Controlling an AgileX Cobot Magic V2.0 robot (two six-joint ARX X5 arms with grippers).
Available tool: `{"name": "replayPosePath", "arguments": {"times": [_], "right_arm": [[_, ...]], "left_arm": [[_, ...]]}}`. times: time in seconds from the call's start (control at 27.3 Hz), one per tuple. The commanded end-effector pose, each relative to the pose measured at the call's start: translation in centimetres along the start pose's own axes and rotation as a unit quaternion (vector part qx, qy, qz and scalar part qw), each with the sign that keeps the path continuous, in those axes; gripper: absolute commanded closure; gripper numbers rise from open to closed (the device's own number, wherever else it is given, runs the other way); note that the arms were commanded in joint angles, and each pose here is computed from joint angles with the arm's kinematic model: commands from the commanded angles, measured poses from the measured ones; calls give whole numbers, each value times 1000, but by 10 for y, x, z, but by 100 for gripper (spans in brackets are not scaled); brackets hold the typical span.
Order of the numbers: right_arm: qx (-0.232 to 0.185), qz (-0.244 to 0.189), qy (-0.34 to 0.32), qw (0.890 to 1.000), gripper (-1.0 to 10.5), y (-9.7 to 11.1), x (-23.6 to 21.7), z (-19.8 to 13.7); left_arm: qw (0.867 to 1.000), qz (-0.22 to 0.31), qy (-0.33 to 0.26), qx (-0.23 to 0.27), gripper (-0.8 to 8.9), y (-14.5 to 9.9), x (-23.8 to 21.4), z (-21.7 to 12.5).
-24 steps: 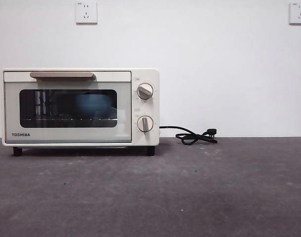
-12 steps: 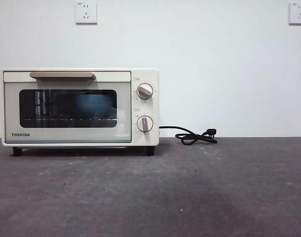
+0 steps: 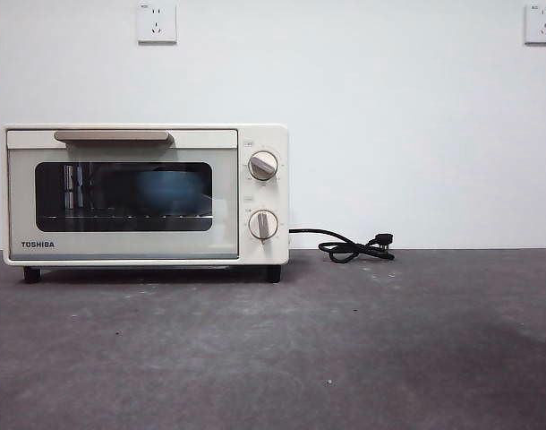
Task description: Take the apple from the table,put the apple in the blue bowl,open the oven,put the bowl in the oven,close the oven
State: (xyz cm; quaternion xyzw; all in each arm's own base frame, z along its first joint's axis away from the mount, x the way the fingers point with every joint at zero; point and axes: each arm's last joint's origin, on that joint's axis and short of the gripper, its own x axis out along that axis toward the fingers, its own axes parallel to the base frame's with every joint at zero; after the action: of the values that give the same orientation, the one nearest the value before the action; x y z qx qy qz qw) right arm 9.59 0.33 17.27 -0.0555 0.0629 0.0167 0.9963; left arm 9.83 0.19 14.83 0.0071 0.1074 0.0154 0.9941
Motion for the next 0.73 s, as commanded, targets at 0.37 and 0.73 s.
{"name": "replayPosePath", "arguments": {"times": [0.37, 0.73], "right_arm": [[11, -37, 30, 999, 945, 0, 3, -23], [16, -35, 27, 999, 945, 0, 3, -22]], "left_arm": [[1000, 2, 2, -6, 817, 0, 1, -3], [1000, 2, 2, -6, 817, 0, 1, -3]]}}
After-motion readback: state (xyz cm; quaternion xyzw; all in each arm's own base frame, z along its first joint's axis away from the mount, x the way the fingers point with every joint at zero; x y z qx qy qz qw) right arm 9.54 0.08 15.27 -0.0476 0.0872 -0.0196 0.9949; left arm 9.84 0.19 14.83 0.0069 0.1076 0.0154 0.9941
